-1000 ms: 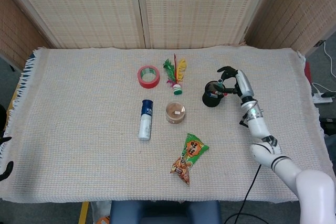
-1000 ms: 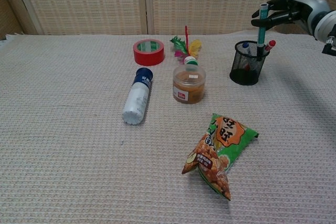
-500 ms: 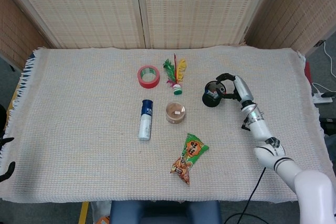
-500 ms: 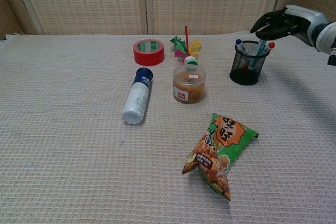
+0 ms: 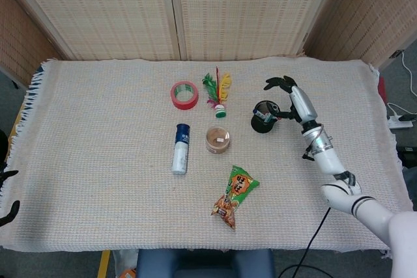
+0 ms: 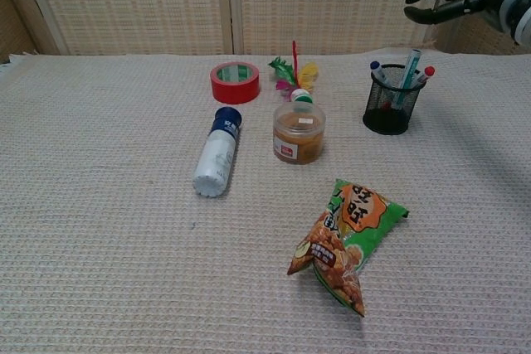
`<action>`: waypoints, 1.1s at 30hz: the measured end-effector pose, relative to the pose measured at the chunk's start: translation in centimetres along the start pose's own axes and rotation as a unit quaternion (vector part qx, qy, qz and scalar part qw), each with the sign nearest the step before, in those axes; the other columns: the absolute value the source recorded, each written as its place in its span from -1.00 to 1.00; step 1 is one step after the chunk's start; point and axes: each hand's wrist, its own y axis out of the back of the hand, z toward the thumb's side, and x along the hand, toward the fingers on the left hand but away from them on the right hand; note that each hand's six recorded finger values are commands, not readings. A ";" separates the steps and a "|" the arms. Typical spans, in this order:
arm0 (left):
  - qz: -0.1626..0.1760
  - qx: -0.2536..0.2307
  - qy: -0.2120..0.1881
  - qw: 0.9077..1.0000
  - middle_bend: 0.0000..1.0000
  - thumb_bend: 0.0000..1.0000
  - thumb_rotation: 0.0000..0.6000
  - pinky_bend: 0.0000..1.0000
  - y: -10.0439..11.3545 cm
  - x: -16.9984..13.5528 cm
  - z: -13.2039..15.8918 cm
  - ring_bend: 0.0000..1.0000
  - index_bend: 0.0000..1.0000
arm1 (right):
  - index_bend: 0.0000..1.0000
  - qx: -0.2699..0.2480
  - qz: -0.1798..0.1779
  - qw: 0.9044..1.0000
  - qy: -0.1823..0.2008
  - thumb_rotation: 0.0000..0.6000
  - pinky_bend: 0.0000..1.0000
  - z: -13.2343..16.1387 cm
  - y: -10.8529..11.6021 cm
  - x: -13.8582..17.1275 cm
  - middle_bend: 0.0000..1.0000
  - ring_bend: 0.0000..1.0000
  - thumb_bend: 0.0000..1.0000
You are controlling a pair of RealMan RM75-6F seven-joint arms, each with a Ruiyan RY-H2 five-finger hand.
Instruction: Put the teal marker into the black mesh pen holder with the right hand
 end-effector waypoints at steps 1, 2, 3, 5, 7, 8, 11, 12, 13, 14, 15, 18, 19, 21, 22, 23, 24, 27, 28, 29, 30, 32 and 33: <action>0.000 0.000 0.000 1.000 -0.91 -0.23 1.00 -0.77 0.0 0.0 0.0 -1.00 -0.59 | -0.20 0.007 -0.006 1.000 0.017 1.00 -0.90 0.8 0.6 0.5 -0.58 -0.55 -0.35; 0.000 0.000 -0.001 1.000 -0.91 -0.23 1.00 -0.77 0.0 0.0 0.1 -1.00 -0.59 | -0.18 0.015 -0.013 0.999 0.034 1.00 -0.88 1.6 1.2 1.1 -0.58 -0.54 -0.35; 0.000 -0.001 -0.002 1.000 -0.91 -0.23 1.00 -0.77 0.0 0.0 0.1 -1.00 -0.59 | -0.17 0.028 -0.023 0.998 0.056 1.00 -0.86 2.6 2.0 2.2 -0.58 -0.53 -0.35; -0.002 0.000 -0.004 1.000 -0.91 -0.23 1.00 -0.78 -0.1 -0.1 0.2 -1.00 -0.59 | -0.12 0.053 -0.039 0.994 0.083 1.00 -0.84 4.0 3.2 4.1 -0.58 -0.52 -0.35; -0.003 0.000 -0.008 1.000 -0.91 -0.23 1.00 -0.78 -0.1 -0.1 0.4 -1.00 -0.59 | -0.09 0.089 -0.052 0.990 0.097 1.00 -0.82 5.0 4.1 6.5 -0.57 -0.50 -0.35; -0.004 0.000 -0.009 1.000 -0.91 -0.23 1.00 -0.77 -0.2 -0.1 0.5 -1.00 -0.59 | -0.07 0.110 -0.056 0.988 0.098 1.00 -0.80 5.2 4.5 7.5 -0.55 -0.48 -0.35; -0.004 0.000 -0.011 1.000 -0.91 -0.23 1.00 -0.77 -0.1 -0.2 0.6 -1.00 -0.59 | -0.04 0.192 -0.069 0.975 0.086 1.00 -0.78 4.8 5.5 11.1 -0.52 -0.45 -0.35; -0.003 0.000 -0.012 1.000 -0.91 -0.23 1.00 -0.77 -0.1 -0.2 0.7 -1.00 -0.59 | -0.04 0.227 -0.073 0.968 0.077 1.00 -0.78 4.5 5.8 12.6 -0.52 -0.45 -0.35; -0.002 0.000 -0.013 1.000 -0.91 -0.23 1.00 -0.77 0.0 -0.2 0.7 -1.00 -0.59 | -0.04 0.253 -0.074 0.962 0.068 1.00 -0.78 4.1 6.0 13.8 -0.52 -0.45 -0.35; -0.001 -0.001 -0.014 1.000 -0.91 -0.23 1.00 -0.77 0.0 -0.3 0.8 -1.00 -0.59 | -0.04 0.277 -0.074 0.956 0.056 1.00 -0.78 3.6 6.1 15.1 -0.52 -0.45 -0.35; 0.001 -0.001 -0.015 1.000 -0.91 -0.23 1.00 -0.77 0.1 -0.3 0.8 -1.00 -0.59 | -0.04 0.306 -0.073 0.949 0.037 1.00 -0.78 2.9 6.2 17.1 -0.52 -0.45 -0.35; 0.004 -0.001 -0.016 1.000 -0.91 -0.23 1.00 -0.77 0.3 -0.4 0.8 -1.00 -0.59 | -0.03 0.347 -0.064 0.936 -0.019 1.00 -0.78 0.7 6.2 22.0 -0.52 -0.45 -0.35; 0.005 -0.001 -0.015 1.000 -0.91 -0.23 1.00 -0.77 0.3 -0.4 0.8 -1.00 -0.59 | -0.03 0.351 -0.063 0.934 -0.033 1.00 -0.78 0.2 6.2 23.4 -0.52 -0.45 -0.35; 0.009 -0.001 -0.014 1.000 -0.91 -0.23 1.00 -0.77 0.5 -0.4 0.7 -1.00 -0.59 | -0.02 0.353 -0.068 0.932 -0.053 1.00 -0.78 -0.6 6.2 25.5 -0.52 -0.45 -0.35; 0.010 0.000 -0.013 1.000 -0.91 -0.23 1.00 -0.77 0.6 -0.4 0.7 -1.00 -0.59 | -0.02 0.354 -0.072 0.931 -0.056 1.00 -0.78 -0.9 6.2 26.0 -0.52 -0.45 -0.35; 0.011 0.001 -0.012 1.000 -0.91 -0.23 1.00 -0.77 0.6 -0.5 0.7 -1.00 -0.59 | -0.01 0.355 -0.075 0.930 -0.059 1.00 -0.78 -1.1 6.2 26.3 -0.52 -0.45 -0.35; 0.012 0.001 -0.012 1.000 -0.91 -0.23 1.00 -0.77 0.7 -0.5 0.7 -1.00 -0.59 | -0.01 0.356 -0.081 0.929 -0.061 1.00 -0.78 -1.4 6.1 26.6 -0.52 -0.45 -0.35; 0.012 0.002 -0.013 1.000 -0.91 -0.23 1.00 -0.77 0.7 -0.5 0.7 -1.00 -0.59 | 0.02 0.357 -0.092 0.927 -0.063 1.00 -0.78 -1.9 5.6 27.2 -0.52 -0.45 -0.35; 0.012 0.003 -0.013 1.000 -0.91 -0.23 1.00 -0.77 0.7 -0.5 0.7 -1.00 -0.59 | 0.02 0.358 -0.090 0.927 -0.063 1.00 -0.78 -2.0 5.4 27.2 -0.52 -0.45 -0.35; 0.012 0.004 -0.013 1.000 -0.91 -0.23 1.00 -0.77 0.7 -0.5 0.7 -1.00 -0.59 | 0.02 0.360 -0.088 0.927 -0.063 1.00 -0.78 -2.1 5.3 27.3 -0.52 -0.45 -0.35; 0.012 0.004 -0.013 1.000 -0.91 -0.23 1.00 -0.77 0.7 -0.5 0.7 -1.00 -0.59 | 0.03 0.364 -0.085 0.925 -0.063 1.00 -0.78 -2.2 5.3 27.4 -0.52 -0.45 -0.35; 0.010 0.005 -0.013 1.000 -0.91 -0.23 1.00 -0.77 0.6 -0.5 0.7 -1.00 -0.59 | 0.03 0.368 -0.081 0.924 -0.064 1.00 -0.78 -2.2 5.3 27.5 -0.52 -0.45 -0.35; 0.009 0.006 -0.013 1.000 -0.91 -0.23 1.00 -0.77 0.5 -0.5 0.7 -1.00 -0.59 | 0.03 0.369 -0.078 0.924 -0.066 1.00 -0.78 -2.3 5.2 27.5 -0.52 -0.45 -0.35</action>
